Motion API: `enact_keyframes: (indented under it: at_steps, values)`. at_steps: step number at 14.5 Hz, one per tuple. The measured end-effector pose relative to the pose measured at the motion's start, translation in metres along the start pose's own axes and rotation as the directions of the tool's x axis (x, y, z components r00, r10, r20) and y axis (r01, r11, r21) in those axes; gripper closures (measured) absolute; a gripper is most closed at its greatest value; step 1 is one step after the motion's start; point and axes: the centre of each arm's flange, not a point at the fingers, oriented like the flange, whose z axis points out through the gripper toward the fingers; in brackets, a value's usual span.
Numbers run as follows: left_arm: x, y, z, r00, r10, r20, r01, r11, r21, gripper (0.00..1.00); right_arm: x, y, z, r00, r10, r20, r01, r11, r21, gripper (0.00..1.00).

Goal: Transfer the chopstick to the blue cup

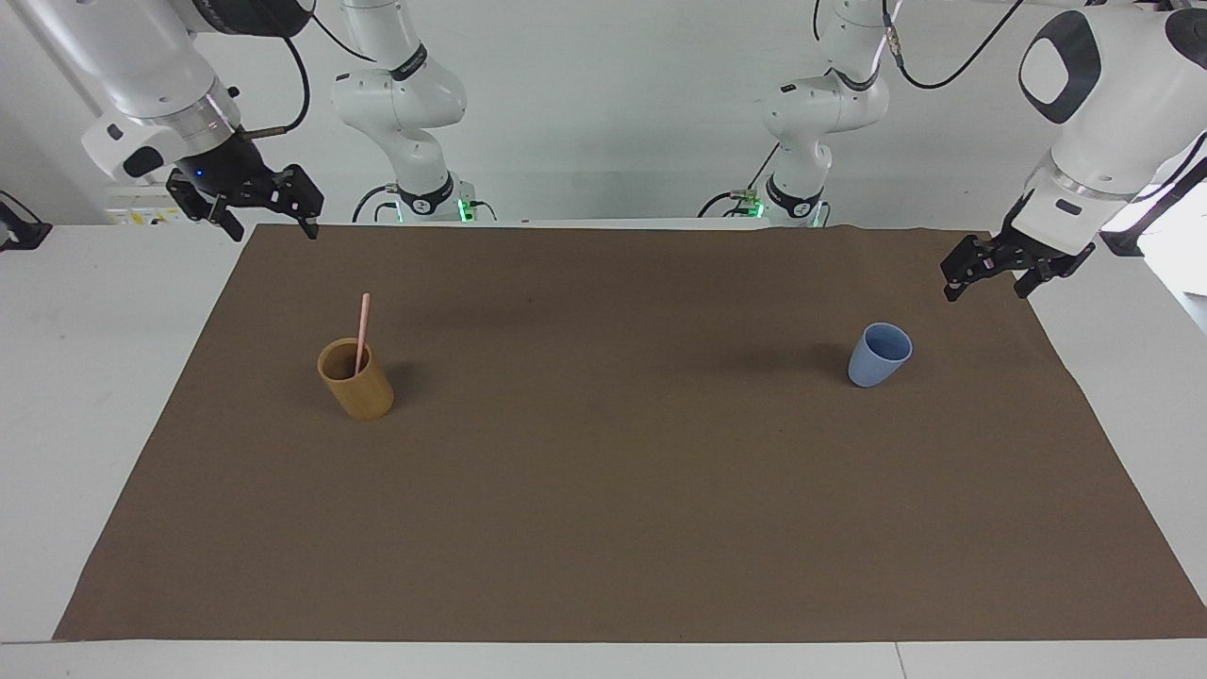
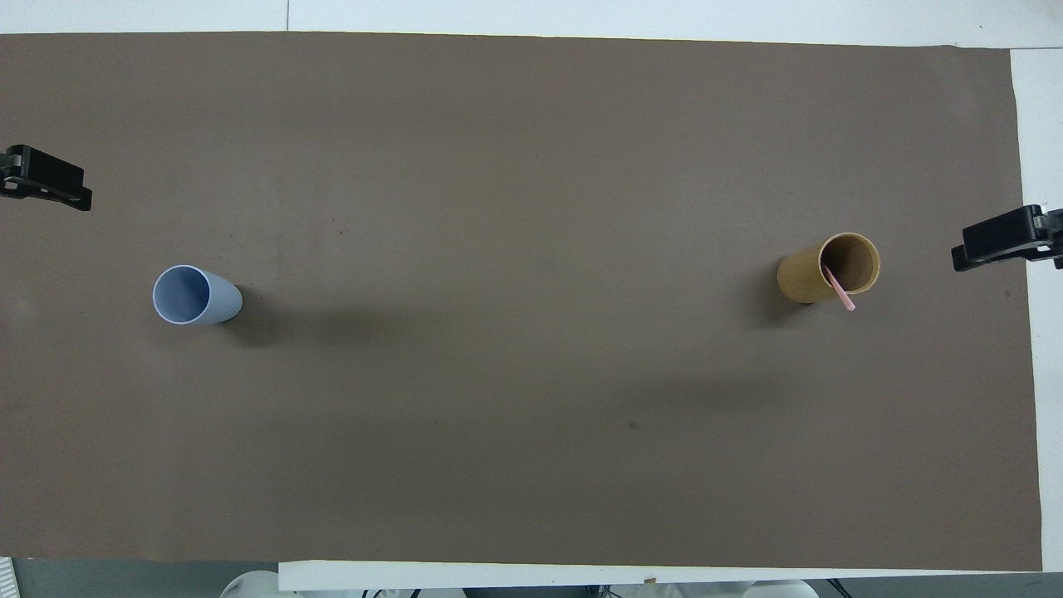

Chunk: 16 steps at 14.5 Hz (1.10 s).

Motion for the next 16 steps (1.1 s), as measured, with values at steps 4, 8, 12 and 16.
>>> enact_keyframes:
  at_steps: [4, 8, 12, 16]
  values:
    - [0.000, 0.000, 0.001, 1.000, 0.000, 0.004, 0.000, 1.000, 0.000, 0.00, 0.000, 0.000, 0.000, 1.000, -0.001, 0.000, 0.001, 1.000, 0.000, 0.00]
    - [-0.007, 0.005, 0.028, 1.000, 0.006, 0.022, -0.006, 1.000, 0.009, 0.00, 0.000, -0.001, 0.000, 1.000, -0.002, 0.001, 0.002, 1.000, 0.000, 0.00]
    - [-0.040, 0.010, 0.104, 0.995, -0.090, 0.039, 0.089, 0.996, 0.031, 0.00, 0.000, -0.003, 0.002, 1.000, -0.007, 0.005, 0.007, 1.000, 0.004, 0.00]
    - [-0.056, 0.011, 0.158, 0.988, -0.138, 0.074, 0.136, 0.990, 0.039, 0.02, 0.000, -0.009, 0.022, 0.999, 0.002, 0.041, -0.005, 0.997, 0.079, 0.00]
